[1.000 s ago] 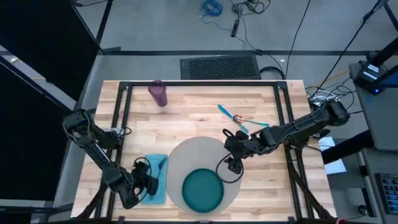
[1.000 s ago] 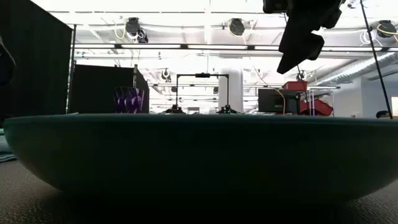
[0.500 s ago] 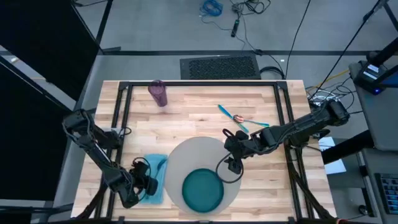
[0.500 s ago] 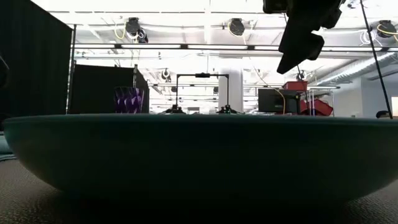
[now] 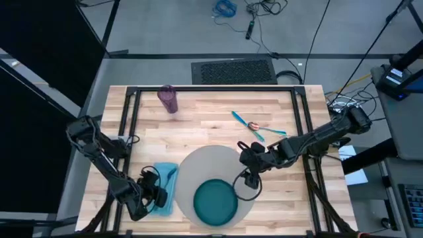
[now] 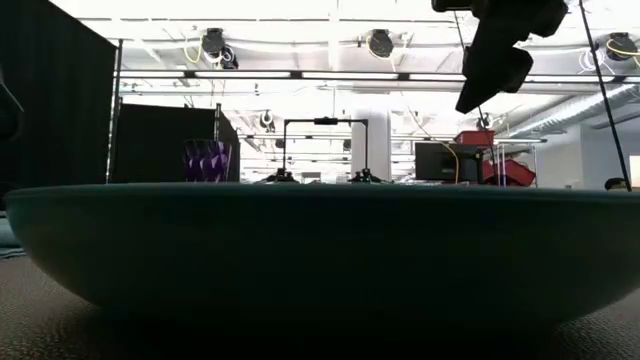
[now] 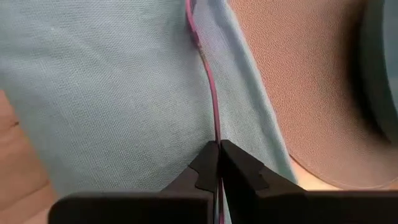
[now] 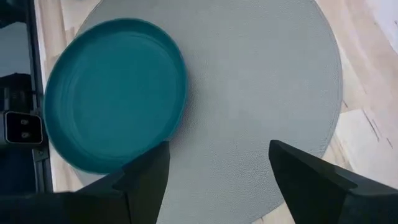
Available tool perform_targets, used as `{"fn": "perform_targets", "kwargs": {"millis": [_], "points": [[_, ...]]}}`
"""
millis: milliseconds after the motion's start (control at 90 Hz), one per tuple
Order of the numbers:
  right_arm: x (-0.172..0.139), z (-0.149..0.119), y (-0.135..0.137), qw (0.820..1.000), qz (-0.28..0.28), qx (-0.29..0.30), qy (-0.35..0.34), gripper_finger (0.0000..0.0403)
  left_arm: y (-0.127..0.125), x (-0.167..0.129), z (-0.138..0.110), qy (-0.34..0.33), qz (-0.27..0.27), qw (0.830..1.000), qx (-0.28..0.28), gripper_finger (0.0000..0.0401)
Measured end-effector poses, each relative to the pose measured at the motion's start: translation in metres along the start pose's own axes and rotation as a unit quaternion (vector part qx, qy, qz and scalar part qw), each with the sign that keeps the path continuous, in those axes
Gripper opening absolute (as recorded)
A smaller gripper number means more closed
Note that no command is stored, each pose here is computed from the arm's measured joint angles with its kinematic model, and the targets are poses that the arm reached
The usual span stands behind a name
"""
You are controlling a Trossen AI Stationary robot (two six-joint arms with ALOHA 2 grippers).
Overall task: Set table place
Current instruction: Put the blue fork on top of the blue table napkin
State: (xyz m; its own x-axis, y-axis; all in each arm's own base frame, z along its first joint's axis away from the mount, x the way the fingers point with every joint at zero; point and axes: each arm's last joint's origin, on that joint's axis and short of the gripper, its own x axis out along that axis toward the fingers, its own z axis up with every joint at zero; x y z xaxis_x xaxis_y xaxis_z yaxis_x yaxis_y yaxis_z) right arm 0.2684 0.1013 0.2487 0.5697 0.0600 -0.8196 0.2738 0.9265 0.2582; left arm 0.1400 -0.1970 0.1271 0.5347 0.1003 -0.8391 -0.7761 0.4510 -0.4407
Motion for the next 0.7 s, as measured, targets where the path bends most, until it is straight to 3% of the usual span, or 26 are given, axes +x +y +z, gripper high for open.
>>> {"fn": "perform_targets", "kwargs": {"millis": [156, 478, 700], "points": [[0.000, 0.000, 0.000, 1.000, 0.000, 0.000, 0.000, 0.0258, 0.000, 0.000, 0.000, 0.000, -0.001, 1.000, 0.013, 0.0006], [0.000, 0.000, 0.000, 1.000, 0.000, -0.002, 0.000, 0.0258, 0.000, -0.002, 0.001, 0.002, -0.004, 1.000, 0.008, 0.0080], [0.000, 0.000, 0.000, 1.000, 0.001, -0.002, 0.001, 0.0258, -0.002, -0.021, 0.014, 0.003, -0.019, 1.000, -0.001, 0.0084]]}}
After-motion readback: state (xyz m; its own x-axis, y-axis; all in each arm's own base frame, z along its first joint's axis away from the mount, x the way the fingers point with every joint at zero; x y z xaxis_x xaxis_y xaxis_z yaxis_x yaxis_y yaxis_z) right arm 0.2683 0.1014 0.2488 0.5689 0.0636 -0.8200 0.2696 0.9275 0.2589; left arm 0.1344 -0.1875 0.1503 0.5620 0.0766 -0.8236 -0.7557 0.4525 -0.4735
